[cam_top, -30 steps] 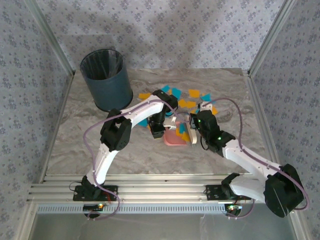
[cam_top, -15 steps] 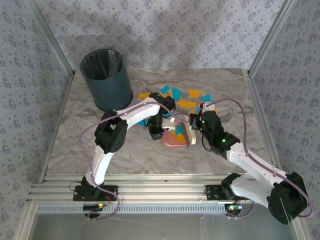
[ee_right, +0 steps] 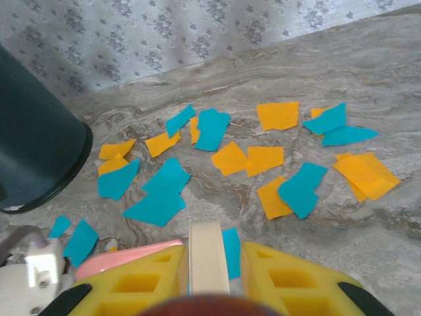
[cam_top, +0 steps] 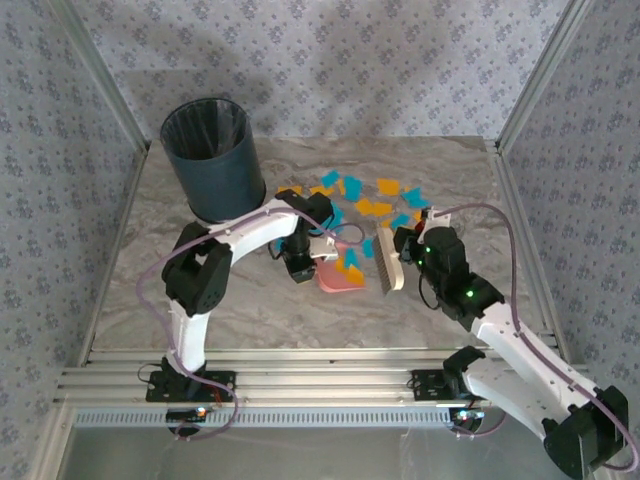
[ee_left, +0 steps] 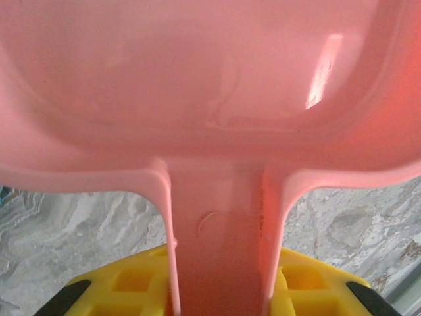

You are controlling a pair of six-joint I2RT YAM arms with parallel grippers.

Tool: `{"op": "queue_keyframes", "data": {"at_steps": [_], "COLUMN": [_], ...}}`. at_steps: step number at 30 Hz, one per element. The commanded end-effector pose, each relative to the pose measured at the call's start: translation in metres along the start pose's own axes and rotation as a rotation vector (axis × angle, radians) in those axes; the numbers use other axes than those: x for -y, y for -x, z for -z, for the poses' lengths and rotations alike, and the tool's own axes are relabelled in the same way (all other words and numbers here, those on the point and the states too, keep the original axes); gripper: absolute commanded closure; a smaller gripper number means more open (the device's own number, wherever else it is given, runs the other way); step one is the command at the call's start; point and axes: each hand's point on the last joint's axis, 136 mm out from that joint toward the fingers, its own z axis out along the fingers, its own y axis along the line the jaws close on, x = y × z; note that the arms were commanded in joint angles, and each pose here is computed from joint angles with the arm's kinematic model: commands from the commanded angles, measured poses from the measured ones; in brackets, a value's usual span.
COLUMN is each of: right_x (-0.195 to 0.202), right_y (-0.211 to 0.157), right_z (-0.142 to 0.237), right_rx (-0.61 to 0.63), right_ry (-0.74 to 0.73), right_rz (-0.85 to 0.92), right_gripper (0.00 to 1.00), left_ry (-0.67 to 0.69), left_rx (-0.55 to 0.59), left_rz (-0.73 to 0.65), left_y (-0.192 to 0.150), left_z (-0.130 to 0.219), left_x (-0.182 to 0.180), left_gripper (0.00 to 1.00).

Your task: Sweep away the paper scraps from the table

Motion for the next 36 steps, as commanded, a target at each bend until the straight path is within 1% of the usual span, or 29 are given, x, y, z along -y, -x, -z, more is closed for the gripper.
{"op": "queue_keyframes", "data": {"at_steps": [1,4,8,16,23,26,30,36], "right_x": [0.004,0.004,-0.002,-0.032,-0.063,-0.072,-0.073,-0.046], "right_y": [0.007,0.008,0.01,0.008,0.004,-0.002,-0.012,-0.026], "right_z": [0.003,-0.003,-0.014,-0.042,-0.07,-0.082,-0.101,-0.129], "right_rx": [0.0,-0.016,-0.034,-0.094,-0.15,-0.181,-0.198,-0.226], "right_ry": [0.002,0.035,0.096,0.254,0.377,0.395,0.38,0.307], "right_rz": [-0.058,-0.095,-0.122,-0.181,-0.232,-0.239,-0.249,-0.288], "right_gripper": [1.0,1.0,1.0,1.0,1.0,1.0,1.0,1.0], "left_ry": [0.012,0.012,0.021,0.046,0.075,0.082,0.087,0.071], "left_rx": [0.101,0.149,0.175,0.219,0.251,0.255,0.255,0.269], "left_rz": [0.029,0.04,0.066,0.13,0.154,0.149,0.144,0.138], "left_y": [0.003,-0.004,-0.02,-0.055,-0.073,-0.077,-0.08,-0.076], "left_z": [0.022,0.033,0.044,0.066,0.078,0.08,0.08,0.08], "left_x": [-0.001,0.001,0.002,-0.003,-0.002,-0.001,0.001,0.002], "left_gripper": [1.0,1.0,1.0,1.0,1.0,1.0,1.0,1.0]}}
